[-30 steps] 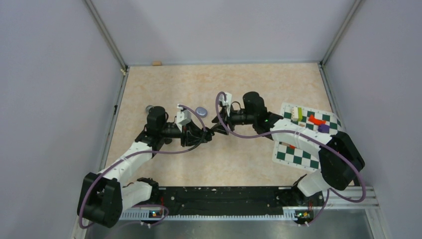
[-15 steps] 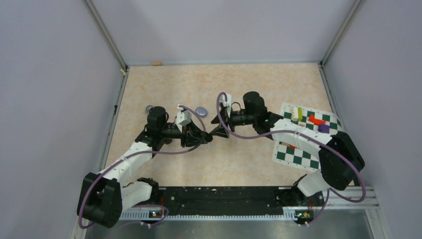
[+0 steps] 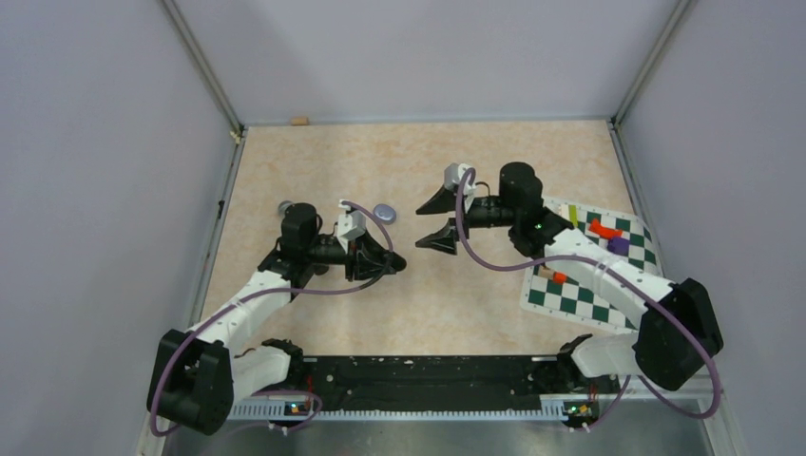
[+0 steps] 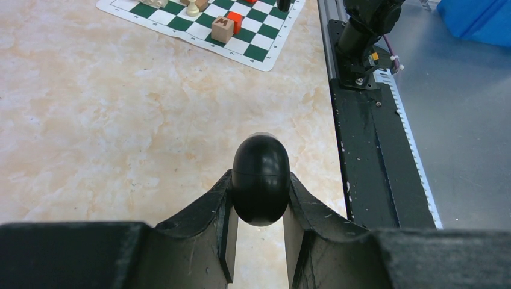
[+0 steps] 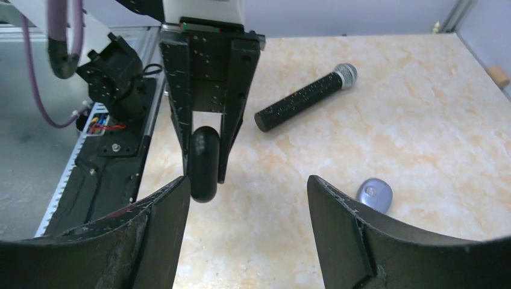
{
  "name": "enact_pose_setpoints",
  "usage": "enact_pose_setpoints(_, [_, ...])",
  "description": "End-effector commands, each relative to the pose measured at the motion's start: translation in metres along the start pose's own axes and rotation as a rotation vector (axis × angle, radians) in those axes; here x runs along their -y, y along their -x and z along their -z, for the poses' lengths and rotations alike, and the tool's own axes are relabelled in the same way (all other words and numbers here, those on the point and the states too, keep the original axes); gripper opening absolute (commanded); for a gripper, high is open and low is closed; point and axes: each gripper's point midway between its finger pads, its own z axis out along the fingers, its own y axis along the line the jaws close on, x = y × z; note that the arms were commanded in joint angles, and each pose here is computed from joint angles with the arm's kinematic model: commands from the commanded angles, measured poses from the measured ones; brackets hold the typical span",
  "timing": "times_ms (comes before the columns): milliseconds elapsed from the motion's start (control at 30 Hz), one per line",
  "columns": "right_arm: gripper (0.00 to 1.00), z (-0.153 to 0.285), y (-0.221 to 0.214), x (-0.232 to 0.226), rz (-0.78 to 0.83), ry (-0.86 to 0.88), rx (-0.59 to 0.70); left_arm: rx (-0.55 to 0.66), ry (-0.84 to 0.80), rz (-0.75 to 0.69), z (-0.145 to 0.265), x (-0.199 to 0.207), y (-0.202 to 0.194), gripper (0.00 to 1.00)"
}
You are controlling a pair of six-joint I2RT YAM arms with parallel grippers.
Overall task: Insert the wireless bluetooth earbuds into the charging case
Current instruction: Close the charging case at the center of the board.
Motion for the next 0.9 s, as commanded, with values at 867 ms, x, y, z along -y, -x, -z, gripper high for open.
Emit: enact_pose_setpoints(867, [0.53, -0.043, -0.044, -0.04, -0.158, 0.233, -0.046, 0.043, 0.015, -0.058, 0.0, -0.004, 0.021, 0.0])
